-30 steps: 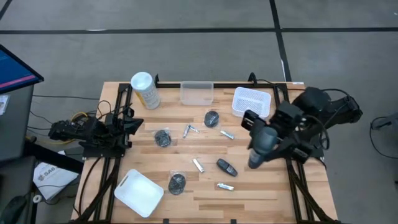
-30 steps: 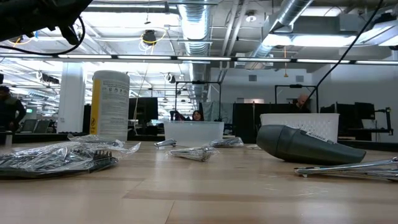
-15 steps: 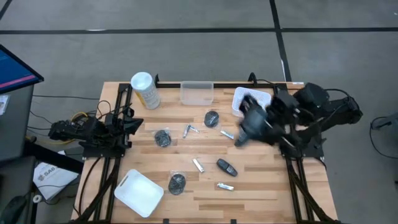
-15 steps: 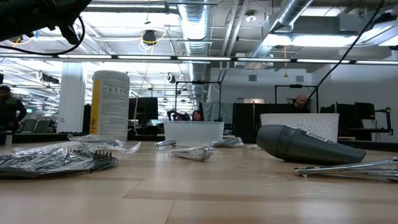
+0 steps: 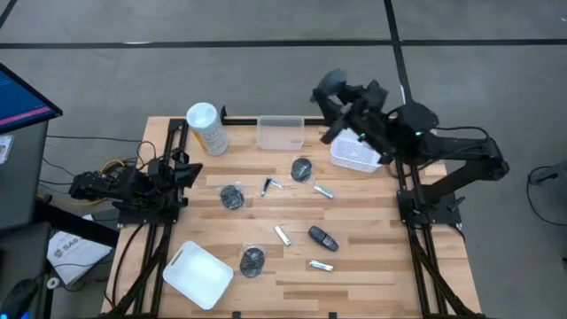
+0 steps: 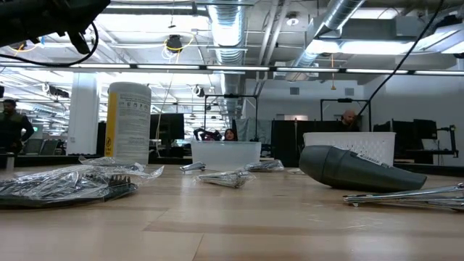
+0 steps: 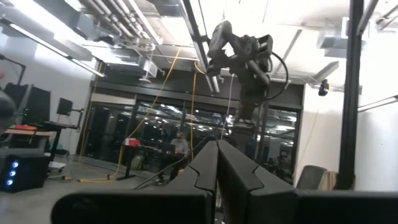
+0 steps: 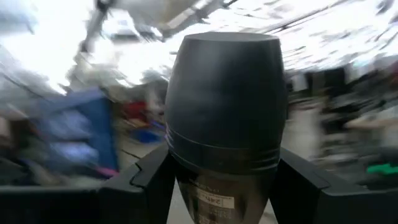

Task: Pick & Place Travel size toiletries
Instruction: Put the gray deodorant into the white basket

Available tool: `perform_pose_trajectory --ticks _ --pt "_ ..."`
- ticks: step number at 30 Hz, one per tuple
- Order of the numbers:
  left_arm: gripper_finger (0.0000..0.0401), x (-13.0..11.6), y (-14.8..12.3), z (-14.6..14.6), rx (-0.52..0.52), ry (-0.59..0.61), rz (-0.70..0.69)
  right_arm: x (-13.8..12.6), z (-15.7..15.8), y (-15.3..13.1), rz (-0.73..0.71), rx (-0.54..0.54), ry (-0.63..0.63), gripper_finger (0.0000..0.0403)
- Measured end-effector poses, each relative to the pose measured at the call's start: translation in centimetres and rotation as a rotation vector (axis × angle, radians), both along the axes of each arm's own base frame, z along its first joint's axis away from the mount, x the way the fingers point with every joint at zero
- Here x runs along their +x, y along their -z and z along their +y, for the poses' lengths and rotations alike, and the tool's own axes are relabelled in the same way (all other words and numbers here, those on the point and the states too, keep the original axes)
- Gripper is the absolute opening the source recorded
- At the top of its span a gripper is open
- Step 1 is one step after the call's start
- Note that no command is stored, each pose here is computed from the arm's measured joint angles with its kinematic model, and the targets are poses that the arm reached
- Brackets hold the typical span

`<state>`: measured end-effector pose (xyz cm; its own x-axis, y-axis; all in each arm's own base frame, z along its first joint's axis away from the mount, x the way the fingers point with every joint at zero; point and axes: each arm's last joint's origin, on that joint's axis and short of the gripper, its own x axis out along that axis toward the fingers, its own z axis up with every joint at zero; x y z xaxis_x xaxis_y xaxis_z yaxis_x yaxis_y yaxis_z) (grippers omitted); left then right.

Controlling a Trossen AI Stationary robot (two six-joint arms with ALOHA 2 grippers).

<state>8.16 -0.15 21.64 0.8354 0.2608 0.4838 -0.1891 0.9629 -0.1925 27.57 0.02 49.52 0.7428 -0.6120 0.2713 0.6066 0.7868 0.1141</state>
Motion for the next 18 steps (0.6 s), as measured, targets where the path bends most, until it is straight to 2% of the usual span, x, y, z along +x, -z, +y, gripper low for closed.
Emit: perform_pose_trajectory --ticks 5,9,12,15,18 --pt "0.0002 0.0 0.0 0.0 -0.004 -0.002 -0.007 2.7 0.6 0.5 0.247 -0.208 0.153 0.0197" --pt "0.0002 0.0 -0.1 0.0 -0.005 -0.002 -0.009 4.1 1.1 0.4 0.376 -0.296 0.246 0.0198" --pt "0.0002 -0.1 -0.1 0.0 -0.005 -0.002 -0.011 4.2 1.1 -0.1 0.421 -0.268 0.324 0.0198" --pt "0.0002 -0.1 -0.1 0.0 -0.005 -0.002 -0.014 3.5 0.1 -0.3 0.524 -0.202 0.421 0.0198" --pt "0.0002 -0.1 -0.1 0.0 0.001 -0.006 -0.013 2.5 -1.7 0.8 0.606 -0.095 0.418 0.0198"
